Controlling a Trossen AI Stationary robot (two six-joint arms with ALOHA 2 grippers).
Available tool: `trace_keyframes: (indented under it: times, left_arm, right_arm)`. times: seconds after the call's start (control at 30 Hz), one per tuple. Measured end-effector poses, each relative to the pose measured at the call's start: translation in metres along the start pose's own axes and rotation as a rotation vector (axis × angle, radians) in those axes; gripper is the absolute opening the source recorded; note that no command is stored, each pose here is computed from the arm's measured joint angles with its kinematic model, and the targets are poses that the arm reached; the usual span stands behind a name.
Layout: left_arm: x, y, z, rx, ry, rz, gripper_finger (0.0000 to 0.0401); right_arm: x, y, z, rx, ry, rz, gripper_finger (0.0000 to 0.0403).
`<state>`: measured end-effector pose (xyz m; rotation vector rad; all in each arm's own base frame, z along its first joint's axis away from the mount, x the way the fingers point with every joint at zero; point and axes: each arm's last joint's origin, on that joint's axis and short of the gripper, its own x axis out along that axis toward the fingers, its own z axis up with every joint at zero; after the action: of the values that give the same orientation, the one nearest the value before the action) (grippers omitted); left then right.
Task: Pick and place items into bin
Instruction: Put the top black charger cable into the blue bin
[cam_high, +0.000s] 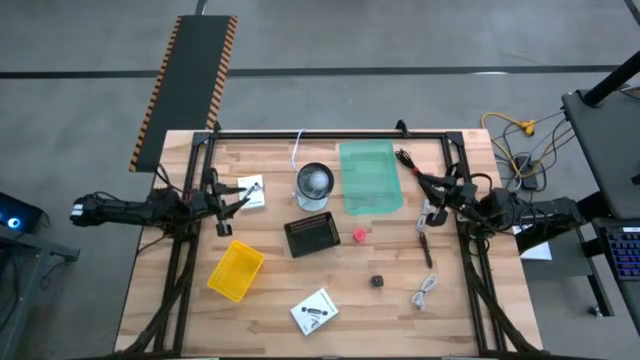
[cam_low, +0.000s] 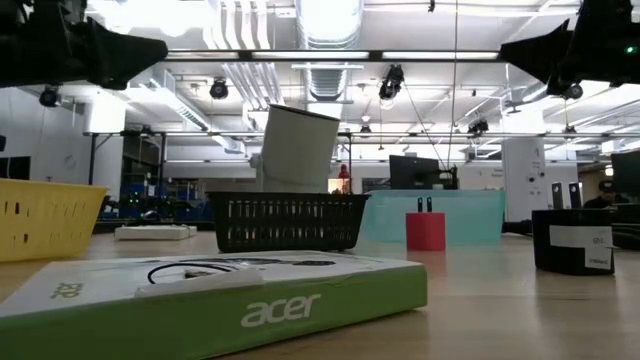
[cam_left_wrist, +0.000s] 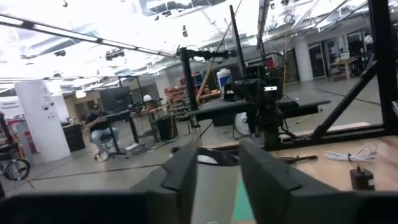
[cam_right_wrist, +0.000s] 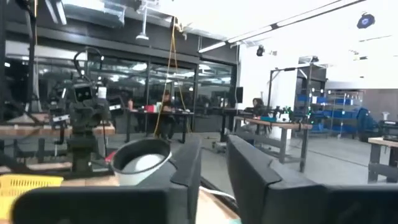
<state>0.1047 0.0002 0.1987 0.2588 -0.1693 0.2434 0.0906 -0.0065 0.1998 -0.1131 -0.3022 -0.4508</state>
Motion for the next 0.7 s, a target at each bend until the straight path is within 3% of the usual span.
trace_keyframes:
  times: [0.27, 0.43, 0.7]
  left_arm:
    - [0.008, 0.000, 0.008, -0.016, -0.038, 0.012, 0.0200]
    - [0.009, -0.001, 0.007, -0.014, -0.031, 0.010, 0.0208]
    - [0.008, 0.000, 0.007, -0.037, -0.105, 0.032, 0.0208]
  right_arm:
    - [0.001, -0.002, 0.009, 0.000, -0.023, -0.030, 0.0164]
    - [0.005, -0.003, 0.022, 0.008, -0.032, -0.032, 0.0197]
    - [0.018, -0.001, 0.043, -0.009, 0.002, -0.029, 0.0201]
